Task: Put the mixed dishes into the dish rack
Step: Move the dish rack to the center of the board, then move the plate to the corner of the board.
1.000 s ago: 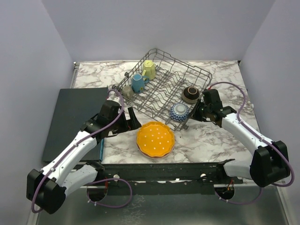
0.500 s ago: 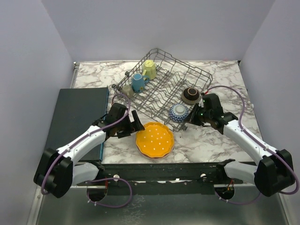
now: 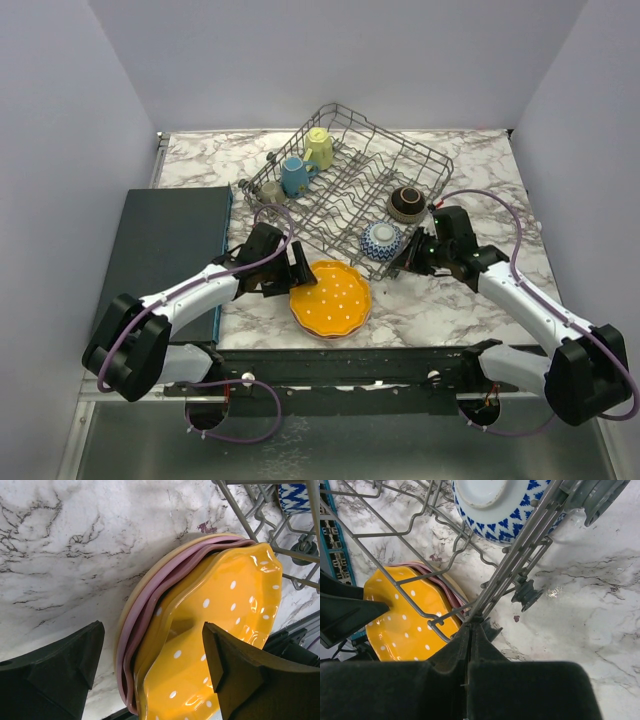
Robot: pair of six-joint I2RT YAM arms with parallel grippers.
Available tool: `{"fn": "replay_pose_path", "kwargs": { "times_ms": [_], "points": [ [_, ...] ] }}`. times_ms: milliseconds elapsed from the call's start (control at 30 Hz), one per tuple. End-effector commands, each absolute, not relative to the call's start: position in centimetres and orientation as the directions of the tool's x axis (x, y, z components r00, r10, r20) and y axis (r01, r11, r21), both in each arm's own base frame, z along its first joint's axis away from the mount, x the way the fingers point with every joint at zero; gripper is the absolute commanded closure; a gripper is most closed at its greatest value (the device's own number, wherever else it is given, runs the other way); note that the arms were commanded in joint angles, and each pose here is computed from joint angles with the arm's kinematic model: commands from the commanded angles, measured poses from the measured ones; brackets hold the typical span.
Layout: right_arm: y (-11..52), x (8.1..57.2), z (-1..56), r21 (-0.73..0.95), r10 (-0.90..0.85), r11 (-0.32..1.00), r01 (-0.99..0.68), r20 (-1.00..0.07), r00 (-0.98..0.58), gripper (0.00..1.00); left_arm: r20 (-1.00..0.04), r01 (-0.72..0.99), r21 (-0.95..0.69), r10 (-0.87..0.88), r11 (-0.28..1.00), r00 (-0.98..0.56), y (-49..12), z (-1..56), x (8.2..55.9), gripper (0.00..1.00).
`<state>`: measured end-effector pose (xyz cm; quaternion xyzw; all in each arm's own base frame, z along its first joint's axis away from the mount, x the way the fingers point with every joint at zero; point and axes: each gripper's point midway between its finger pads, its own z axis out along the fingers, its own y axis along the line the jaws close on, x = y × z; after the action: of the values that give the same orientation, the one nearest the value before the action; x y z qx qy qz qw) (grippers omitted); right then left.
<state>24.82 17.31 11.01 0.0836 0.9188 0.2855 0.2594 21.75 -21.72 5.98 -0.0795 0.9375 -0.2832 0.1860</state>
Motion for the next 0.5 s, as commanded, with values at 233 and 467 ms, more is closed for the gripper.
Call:
{"fn": "replay_pose_path", "kwargs": {
  "times_ms": [233, 467],
  "points": [
    [15.8, 25.1, 12.8, 0.517, 0.314, 0.856, 0.017, -0.492, -0.812, 0.72, -0.292, -0.006, -0.583, -0.217, 0.813, -0.932, -22.5, 4.9, 20.2, 0.37],
    [15.3, 26.3, 14.0, 0.503, 0.34, 0.864, 0.036, -0.528, -0.779, 0.62, -0.297, 0.015, -0.59, -0.2, 0.807, -0.934, -22.7, 4.9, 19.5, 0.5]
  ]
}}
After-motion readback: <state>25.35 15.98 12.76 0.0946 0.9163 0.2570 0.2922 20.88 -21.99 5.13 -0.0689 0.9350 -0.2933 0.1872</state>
